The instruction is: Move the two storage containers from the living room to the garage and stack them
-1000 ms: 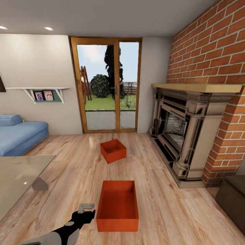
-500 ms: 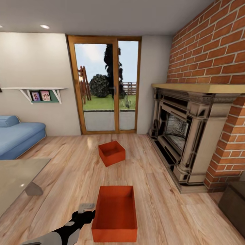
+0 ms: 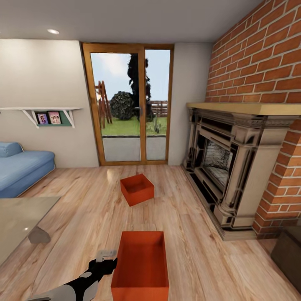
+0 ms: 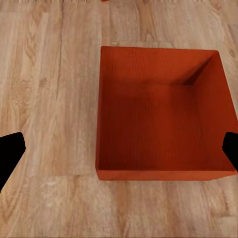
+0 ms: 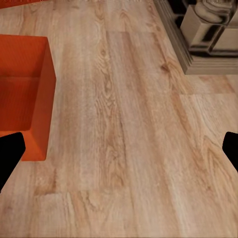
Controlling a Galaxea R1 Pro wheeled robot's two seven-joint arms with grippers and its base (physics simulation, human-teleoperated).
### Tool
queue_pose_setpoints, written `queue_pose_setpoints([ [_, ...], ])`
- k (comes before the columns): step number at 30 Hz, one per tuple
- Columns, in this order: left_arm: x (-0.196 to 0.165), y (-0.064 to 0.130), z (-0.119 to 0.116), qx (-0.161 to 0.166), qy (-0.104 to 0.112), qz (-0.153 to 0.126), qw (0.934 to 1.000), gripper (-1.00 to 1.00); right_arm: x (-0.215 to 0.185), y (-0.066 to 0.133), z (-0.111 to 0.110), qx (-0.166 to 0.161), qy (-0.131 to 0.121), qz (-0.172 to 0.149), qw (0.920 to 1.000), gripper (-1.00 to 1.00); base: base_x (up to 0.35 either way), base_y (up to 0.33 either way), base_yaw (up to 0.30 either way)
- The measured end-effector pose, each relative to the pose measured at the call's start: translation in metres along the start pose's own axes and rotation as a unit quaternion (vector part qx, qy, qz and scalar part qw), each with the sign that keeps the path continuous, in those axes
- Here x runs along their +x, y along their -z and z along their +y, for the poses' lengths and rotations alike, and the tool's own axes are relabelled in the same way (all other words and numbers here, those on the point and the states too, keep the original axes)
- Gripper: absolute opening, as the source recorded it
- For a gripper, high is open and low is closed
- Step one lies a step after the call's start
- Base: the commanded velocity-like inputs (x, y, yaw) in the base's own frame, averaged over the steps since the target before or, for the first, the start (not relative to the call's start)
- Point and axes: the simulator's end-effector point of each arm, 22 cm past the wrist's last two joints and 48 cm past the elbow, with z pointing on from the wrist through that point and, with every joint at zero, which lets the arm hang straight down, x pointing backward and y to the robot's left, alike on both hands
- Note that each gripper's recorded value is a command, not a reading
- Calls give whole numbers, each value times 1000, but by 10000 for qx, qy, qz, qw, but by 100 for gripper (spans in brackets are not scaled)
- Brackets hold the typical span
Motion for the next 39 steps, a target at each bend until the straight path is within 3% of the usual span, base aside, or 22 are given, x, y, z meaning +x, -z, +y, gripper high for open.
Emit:
queue_pose_setpoints([
  [22,0,0,1,-8,2,-3,10000,100,-1,0,0,-2,3,-8,10000,100,326,0,0],
  [39,-1,0,3,-21,13,-13,10000,100,0,0,0,-1,1,-2,10000,100,85,94,0],
])
